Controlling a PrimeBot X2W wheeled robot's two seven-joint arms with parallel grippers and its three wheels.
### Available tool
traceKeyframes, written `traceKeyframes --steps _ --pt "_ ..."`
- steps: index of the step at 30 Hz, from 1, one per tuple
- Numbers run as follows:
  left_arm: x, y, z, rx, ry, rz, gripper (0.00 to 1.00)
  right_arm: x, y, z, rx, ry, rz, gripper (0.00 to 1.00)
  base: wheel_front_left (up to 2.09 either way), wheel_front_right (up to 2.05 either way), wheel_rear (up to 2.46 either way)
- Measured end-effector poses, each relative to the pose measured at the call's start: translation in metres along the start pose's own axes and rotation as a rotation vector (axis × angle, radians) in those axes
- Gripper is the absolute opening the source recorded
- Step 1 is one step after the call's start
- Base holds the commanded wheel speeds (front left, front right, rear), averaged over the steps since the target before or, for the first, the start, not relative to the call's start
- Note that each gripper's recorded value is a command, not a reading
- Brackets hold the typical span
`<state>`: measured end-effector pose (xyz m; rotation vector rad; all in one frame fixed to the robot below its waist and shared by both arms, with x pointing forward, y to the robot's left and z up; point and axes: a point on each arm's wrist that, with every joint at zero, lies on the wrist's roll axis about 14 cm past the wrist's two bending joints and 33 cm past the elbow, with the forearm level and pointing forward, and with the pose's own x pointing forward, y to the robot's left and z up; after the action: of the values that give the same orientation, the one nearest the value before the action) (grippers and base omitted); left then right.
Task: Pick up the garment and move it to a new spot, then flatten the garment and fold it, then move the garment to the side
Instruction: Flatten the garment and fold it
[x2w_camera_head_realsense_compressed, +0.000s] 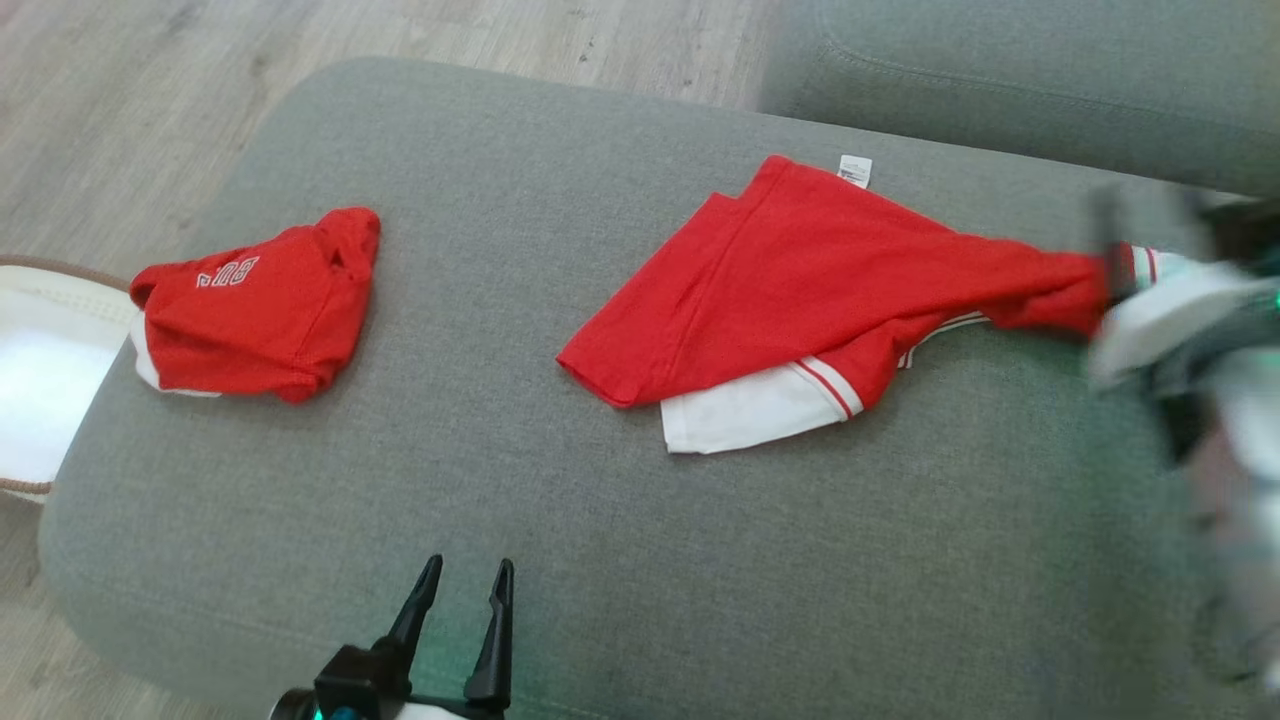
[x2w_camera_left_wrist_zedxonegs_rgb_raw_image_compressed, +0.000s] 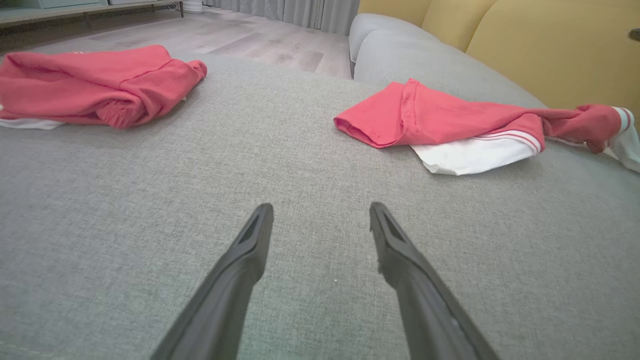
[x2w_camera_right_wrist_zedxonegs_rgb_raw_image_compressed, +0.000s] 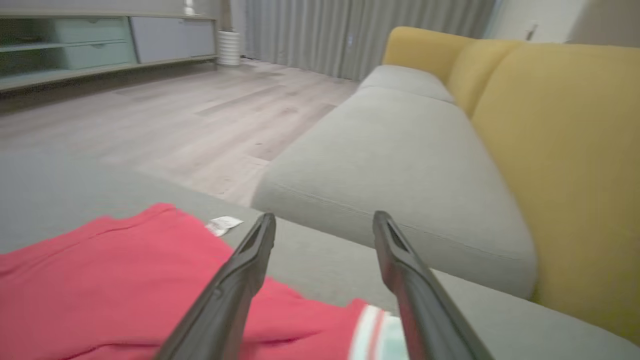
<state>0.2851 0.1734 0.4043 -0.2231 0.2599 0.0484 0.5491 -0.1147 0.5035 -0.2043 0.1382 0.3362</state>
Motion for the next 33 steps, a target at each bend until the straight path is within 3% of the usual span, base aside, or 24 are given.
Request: traceKeyframes --steps 6,9,13,30,31,32,33 --pt "-0.004 0.005 -0.003 -0.004 0.007 0.018 1.00 -0.025 0.136 -0.043 0.062 0.047 0.295 1.00 0.00 0.00 0.00" --pt "-0.006 0.007 -0.004 -0.010 0.008 0.029 1.00 -0.053 0.173 -0.082 0.102 0.143 0.378 1.00 0.00 0.00 0.00" --pt "-0.008 0.009 -0.005 -0.015 0.011 0.040 1.00 -0.069 0.179 -0.110 0.153 0.221 0.385 1.00 0.00 0.00 0.00" --pt "-0.010 0.013 -0.009 -0.017 0.027 0.067 1.00 -0.052 0.203 -0.087 0.387 0.168 0.375 1.00 0.00 0.00 0.00" --pt "-0.009 0.013 -0.009 -0.016 0.028 0.066 1.00 -0.051 0.201 -0.086 0.404 0.167 0.366 0.87 0.00 0.00 0.00" --pt "-0.009 0.013 -0.009 -0.016 0.030 0.065 1.00 -0.050 0.199 -0.086 0.429 0.166 0.352 0.45 0.00 0.00 0.00" --pt "-0.009 0.013 -0.009 -0.016 0.031 0.064 1.00 -0.049 0.198 -0.086 0.449 0.166 0.340 0.12 0.00 0.00 0.00"
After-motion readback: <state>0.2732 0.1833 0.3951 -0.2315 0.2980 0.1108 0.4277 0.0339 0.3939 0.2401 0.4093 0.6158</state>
